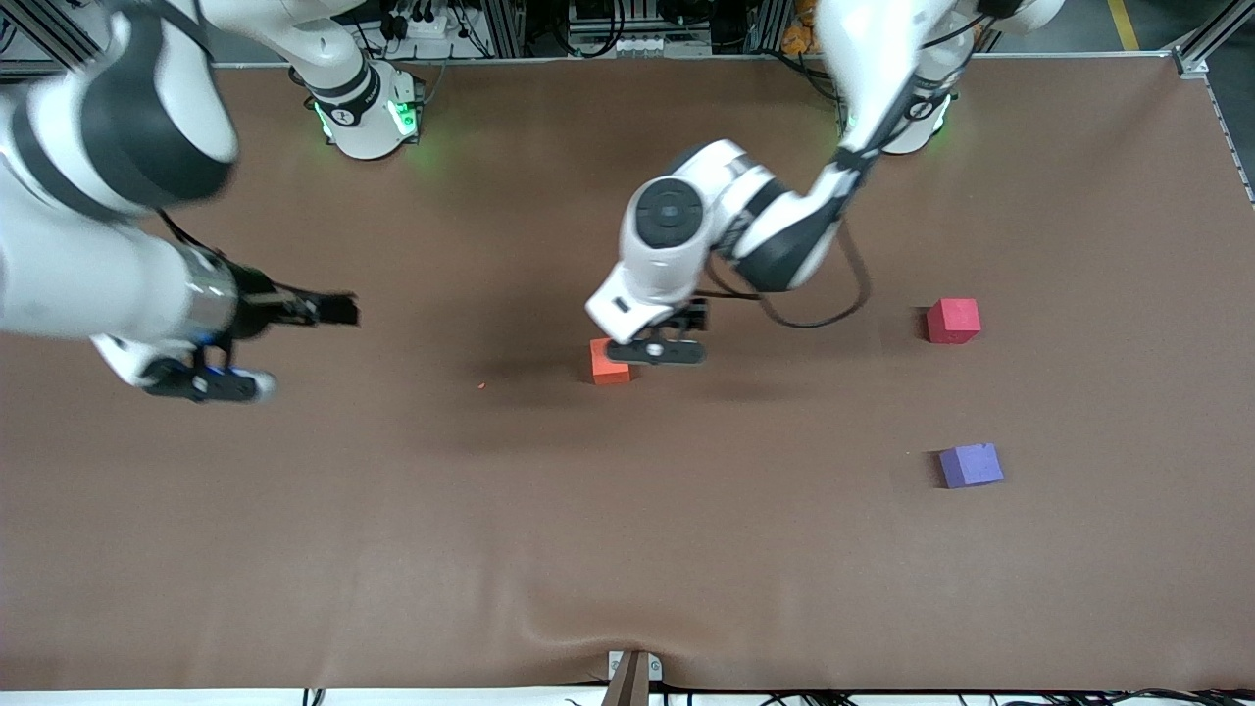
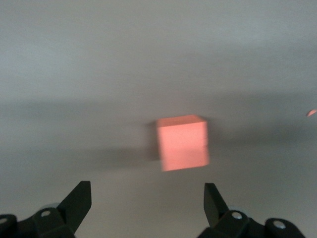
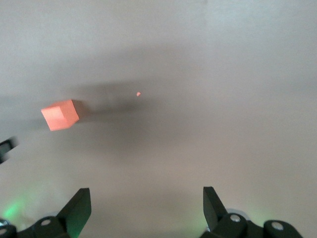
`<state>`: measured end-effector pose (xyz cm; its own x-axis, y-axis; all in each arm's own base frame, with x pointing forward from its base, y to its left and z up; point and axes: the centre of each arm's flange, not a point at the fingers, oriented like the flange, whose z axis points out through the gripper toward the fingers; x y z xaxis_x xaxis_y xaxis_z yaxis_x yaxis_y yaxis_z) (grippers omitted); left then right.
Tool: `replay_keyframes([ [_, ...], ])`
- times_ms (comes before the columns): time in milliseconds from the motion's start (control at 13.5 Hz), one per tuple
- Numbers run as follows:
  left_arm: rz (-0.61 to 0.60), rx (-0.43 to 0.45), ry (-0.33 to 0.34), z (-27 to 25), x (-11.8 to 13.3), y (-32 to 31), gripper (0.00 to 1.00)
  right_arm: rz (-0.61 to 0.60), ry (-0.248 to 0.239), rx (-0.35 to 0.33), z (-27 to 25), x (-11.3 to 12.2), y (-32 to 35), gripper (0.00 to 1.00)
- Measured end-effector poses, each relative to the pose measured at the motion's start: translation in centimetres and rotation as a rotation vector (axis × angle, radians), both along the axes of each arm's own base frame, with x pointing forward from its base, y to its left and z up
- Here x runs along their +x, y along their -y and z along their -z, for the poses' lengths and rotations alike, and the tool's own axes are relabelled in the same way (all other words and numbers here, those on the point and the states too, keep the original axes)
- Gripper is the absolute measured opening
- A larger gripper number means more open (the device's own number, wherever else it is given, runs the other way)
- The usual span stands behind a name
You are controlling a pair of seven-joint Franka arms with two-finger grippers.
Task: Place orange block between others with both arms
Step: 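Grasp the orange cube with the left gripper while the right gripper withdraws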
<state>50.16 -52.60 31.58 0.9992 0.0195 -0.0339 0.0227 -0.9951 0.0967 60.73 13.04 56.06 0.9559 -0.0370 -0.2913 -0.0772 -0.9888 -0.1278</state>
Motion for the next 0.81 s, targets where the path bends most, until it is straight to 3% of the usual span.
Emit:
replay_keyframes([
  [370, -0.065, -0.022, 0.005, 7.6, -0.2, 1.4, 1.00, -0.162, 0.087, -0.066, -6.5, -2.0, 7.5, 1.00],
  [593, -0.071, -0.038, 0.026, 10.1, 0.1, 1.5, 1.00, -0.140, 0.098, -0.067, -6.5, -1.6, 12.3, 1.00],
  [815, -0.045, -0.020, 0.051, 12.1, -1.2, 2.6, 0.98, -0.132, 0.105, -0.061, -6.4, -1.4, 14.9, 1.00],
])
